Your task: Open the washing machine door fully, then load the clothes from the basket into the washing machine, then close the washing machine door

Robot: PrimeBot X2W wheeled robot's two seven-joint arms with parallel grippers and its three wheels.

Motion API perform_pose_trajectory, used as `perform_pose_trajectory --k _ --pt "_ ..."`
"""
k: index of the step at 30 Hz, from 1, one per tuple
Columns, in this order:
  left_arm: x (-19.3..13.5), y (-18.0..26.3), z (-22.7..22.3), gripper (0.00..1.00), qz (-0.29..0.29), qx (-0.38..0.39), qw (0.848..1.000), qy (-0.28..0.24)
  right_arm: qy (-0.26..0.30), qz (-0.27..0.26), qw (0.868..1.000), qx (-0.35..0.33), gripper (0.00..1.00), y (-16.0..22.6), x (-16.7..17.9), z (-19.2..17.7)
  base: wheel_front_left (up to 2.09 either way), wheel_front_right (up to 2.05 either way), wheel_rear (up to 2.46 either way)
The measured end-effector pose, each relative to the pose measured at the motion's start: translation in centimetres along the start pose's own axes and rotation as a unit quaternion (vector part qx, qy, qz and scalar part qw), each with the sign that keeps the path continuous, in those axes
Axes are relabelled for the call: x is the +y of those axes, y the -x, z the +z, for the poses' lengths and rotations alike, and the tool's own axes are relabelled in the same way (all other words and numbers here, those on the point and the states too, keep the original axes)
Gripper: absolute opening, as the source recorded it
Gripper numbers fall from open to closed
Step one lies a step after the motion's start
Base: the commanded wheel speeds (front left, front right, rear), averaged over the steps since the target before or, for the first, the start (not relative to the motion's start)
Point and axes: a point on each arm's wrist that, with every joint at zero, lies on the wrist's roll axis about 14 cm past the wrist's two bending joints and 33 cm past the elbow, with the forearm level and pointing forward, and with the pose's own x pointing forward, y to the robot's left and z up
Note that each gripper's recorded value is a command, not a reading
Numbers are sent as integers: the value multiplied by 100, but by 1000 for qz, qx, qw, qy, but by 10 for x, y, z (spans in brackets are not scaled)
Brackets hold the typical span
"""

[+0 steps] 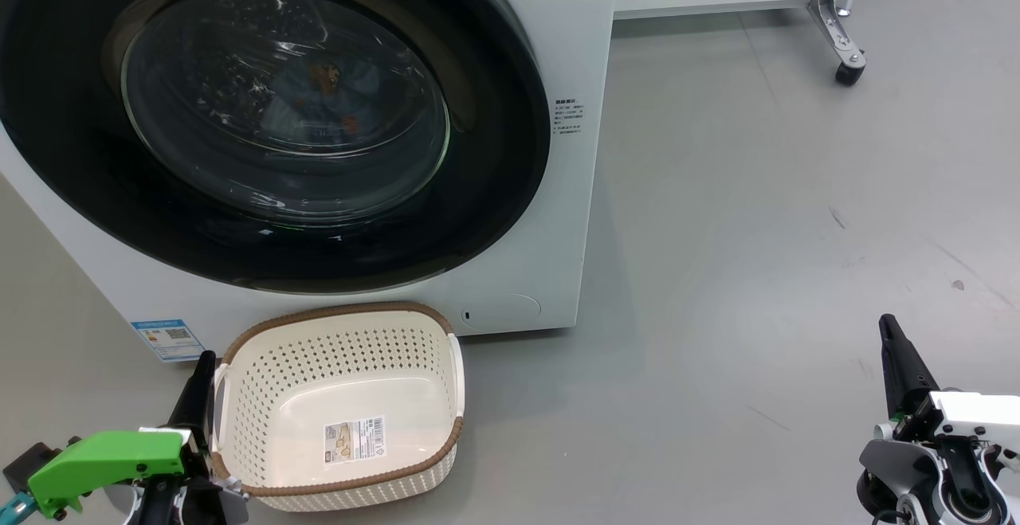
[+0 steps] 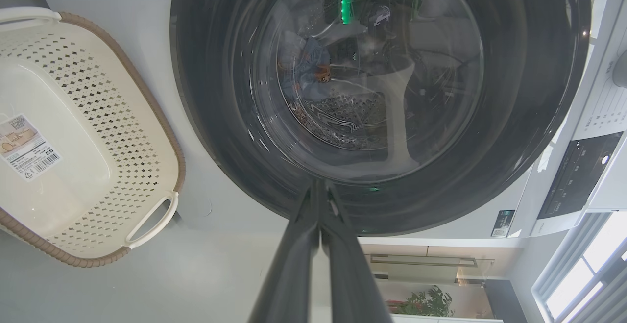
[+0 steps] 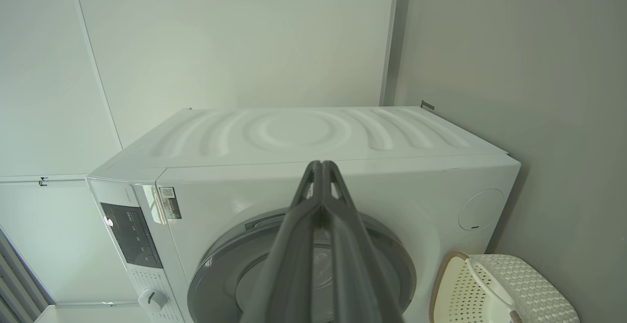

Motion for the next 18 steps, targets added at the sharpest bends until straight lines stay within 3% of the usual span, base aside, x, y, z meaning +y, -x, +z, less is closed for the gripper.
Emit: perform_pose_trajectory --k 18 --pt "0 0 0 0 0 0 1000 0 -1 0 1000 -1 0 0 0 0 0 0 0"
